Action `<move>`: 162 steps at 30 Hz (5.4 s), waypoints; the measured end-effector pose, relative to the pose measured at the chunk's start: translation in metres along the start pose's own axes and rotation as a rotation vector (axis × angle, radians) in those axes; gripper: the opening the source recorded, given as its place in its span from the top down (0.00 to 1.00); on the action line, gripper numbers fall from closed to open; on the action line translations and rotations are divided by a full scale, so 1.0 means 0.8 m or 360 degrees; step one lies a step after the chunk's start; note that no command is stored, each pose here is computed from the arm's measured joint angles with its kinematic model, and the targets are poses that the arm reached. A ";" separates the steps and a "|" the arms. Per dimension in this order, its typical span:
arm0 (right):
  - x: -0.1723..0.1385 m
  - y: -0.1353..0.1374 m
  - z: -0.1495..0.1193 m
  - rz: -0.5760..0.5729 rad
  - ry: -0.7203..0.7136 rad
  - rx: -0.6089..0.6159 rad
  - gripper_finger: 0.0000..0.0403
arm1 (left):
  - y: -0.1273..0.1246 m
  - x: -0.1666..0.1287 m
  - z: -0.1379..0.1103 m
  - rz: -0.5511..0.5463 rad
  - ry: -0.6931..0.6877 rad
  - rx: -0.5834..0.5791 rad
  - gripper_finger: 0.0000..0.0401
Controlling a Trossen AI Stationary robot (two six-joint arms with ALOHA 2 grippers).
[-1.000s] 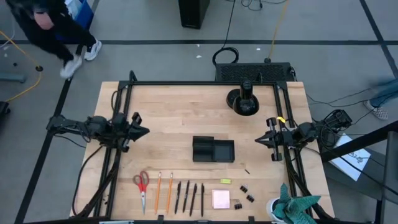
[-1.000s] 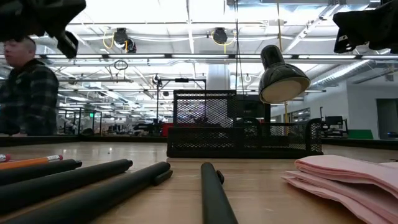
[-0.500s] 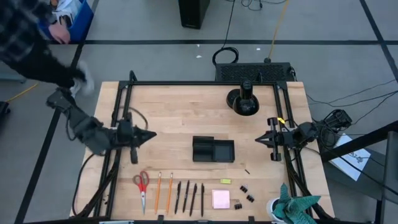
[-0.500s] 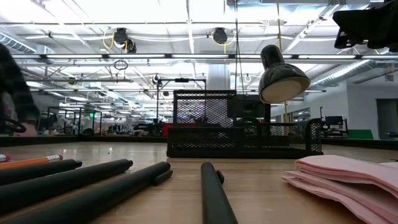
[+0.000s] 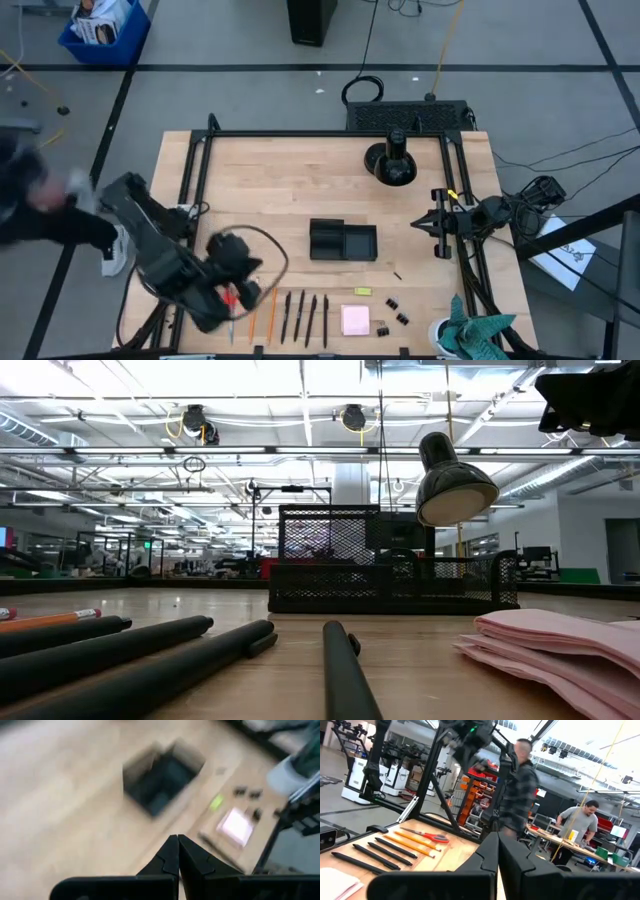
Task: Pick and place office supplies into organizer
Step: Put the orange pencil into the black desk organizer
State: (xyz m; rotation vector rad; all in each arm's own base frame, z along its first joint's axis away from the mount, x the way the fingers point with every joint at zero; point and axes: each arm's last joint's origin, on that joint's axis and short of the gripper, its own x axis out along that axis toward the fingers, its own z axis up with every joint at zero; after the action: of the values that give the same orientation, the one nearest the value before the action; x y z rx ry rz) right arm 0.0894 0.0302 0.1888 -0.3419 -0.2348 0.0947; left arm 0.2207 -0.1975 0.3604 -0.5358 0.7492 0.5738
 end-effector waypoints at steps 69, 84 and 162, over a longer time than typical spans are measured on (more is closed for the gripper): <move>0.000 -0.004 -0.004 -0.0221 0.0105 0.0221 1.00 | 0.012 0.258 -0.136 0.0911 0.1028 -0.0652 0.57; 0.000 -0.004 -0.005 -0.0215 0.0121 0.0256 1.00 | 0.027 0.278 -0.140 0.0814 0.1100 -0.0604 0.78; 0.000 -0.003 -0.006 -0.0210 0.0120 0.0289 1.00 | -0.011 0.149 0.079 -0.0154 -0.0909 0.0849 0.97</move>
State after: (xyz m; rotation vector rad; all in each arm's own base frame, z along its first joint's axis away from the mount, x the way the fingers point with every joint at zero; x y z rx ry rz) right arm 0.0903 0.0262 0.1856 -0.1482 -0.1721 -0.0274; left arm 0.3277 -0.1298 0.3122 0.0934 0.3027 0.3841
